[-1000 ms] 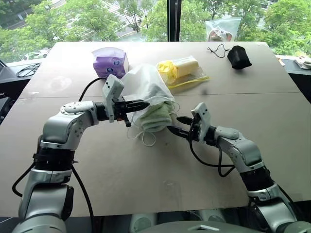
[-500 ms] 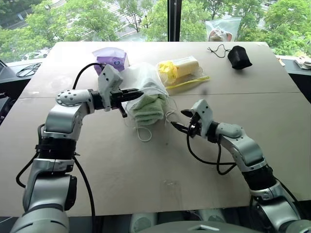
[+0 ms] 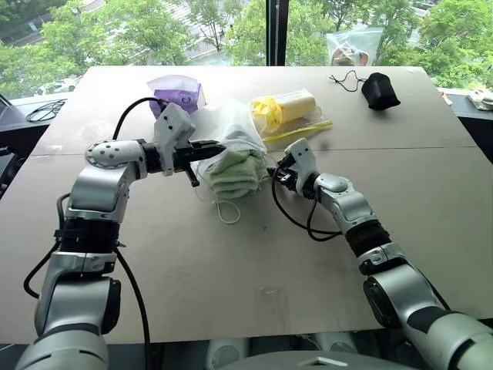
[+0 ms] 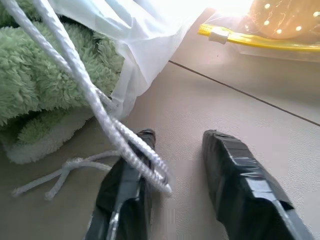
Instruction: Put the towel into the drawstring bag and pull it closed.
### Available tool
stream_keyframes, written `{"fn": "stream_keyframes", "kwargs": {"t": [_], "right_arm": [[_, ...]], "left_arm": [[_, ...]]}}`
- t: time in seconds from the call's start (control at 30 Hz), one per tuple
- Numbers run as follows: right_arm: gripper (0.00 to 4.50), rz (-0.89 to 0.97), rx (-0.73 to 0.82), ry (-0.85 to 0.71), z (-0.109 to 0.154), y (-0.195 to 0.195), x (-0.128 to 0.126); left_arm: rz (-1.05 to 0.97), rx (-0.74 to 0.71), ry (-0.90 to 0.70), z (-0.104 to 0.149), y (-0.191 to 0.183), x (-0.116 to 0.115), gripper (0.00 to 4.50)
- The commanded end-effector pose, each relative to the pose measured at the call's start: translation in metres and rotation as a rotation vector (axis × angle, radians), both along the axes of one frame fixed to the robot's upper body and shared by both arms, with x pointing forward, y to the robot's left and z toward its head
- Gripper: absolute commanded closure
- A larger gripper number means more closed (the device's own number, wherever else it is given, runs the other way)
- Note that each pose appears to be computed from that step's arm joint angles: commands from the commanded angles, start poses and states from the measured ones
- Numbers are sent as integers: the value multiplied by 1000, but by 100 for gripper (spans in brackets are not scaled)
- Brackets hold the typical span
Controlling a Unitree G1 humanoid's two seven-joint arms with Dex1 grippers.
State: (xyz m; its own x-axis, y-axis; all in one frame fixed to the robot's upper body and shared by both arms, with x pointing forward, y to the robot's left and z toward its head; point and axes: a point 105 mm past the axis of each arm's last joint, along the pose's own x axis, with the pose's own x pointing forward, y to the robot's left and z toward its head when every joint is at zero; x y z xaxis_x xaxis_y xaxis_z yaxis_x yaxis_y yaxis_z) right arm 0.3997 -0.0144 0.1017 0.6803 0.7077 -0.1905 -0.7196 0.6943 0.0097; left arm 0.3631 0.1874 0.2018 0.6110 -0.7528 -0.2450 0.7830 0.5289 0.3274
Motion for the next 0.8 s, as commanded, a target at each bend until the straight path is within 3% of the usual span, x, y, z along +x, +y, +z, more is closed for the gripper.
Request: {"fn": "stream_keyframes", "kwargs": {"t": [0.03,0.13,0.23,0.3,0.33,0.37,0.4,0.47,0.6,0.8], "right_arm": [[440,56,65,-44,18,-1,-12],[450,66,97,-38,25,-4,-21],[450,72,95,-43,29,-7,-27],[450,76,88,-47,29,-10,-32],[450,76,90,-47,30,-12,-33],[450,74,94,-44,31,-13,-35],[450,73,97,-42,32,-14,-36],[450,68,96,-40,33,-15,-37],[450,70,90,-28,32,-16,-41],[450,60,79,-20,30,-17,-42]], "left_arm": [[18,-178,95,17,19,-15,450],[28,-258,199,20,39,-38,358],[130,-306,248,21,63,-51,222],[143,-261,325,3,71,-75,125],[157,-244,349,-6,73,-85,102],[176,-231,356,-14,73,-90,39],[198,-209,354,-24,73,-93,19],[225,-180,343,-44,65,-93,19],[325,-155,268,-79,46,-71,19],[388,-135,159,-97,30,-48,19]]}}
